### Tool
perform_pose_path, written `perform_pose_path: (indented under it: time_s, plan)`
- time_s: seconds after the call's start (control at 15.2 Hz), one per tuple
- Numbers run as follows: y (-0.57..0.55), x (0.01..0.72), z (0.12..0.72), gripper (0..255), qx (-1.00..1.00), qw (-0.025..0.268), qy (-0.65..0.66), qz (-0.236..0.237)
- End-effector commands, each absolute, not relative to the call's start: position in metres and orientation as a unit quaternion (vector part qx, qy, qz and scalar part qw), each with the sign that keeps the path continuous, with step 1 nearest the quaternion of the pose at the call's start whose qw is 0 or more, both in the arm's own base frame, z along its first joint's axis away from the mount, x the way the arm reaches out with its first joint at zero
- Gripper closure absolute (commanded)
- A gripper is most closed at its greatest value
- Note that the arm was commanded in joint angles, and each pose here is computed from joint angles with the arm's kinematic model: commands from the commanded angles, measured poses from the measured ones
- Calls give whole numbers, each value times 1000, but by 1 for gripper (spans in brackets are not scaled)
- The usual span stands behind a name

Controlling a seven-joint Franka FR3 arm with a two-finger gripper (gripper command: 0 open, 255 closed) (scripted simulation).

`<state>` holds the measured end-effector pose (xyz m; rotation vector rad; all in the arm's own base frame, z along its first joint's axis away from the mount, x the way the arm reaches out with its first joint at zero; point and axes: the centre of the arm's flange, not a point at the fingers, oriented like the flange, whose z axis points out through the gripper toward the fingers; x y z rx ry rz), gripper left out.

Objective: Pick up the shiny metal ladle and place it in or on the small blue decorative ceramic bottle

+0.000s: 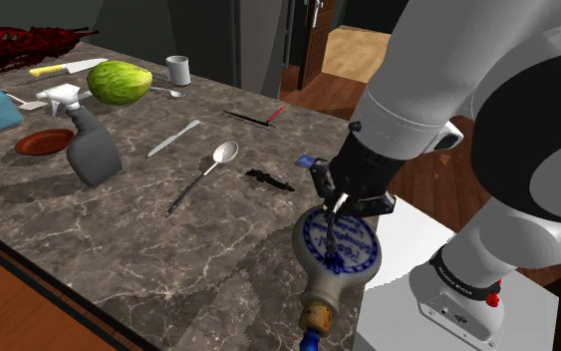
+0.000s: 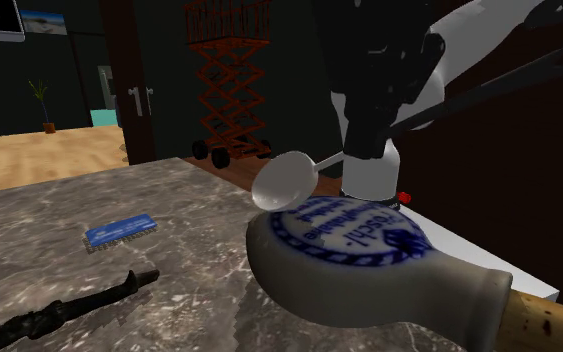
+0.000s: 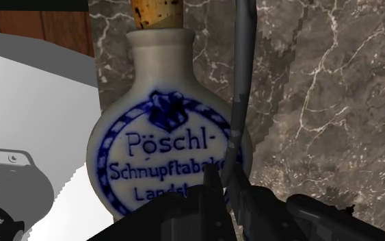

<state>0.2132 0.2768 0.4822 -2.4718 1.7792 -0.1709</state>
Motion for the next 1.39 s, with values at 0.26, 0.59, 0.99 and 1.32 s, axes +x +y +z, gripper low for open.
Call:
perform_pose_path:
  time_s: [0.26,0.59,0.99,1.32]
  plan:
    - [277,213,482,0,-810,46,583,-56]
    - [277,213,482,0,-810,46,583,-56]
    - [276,206,531,0,-810,46,583,-56]
    - [276,206,531,0,-810,46,583,-56]
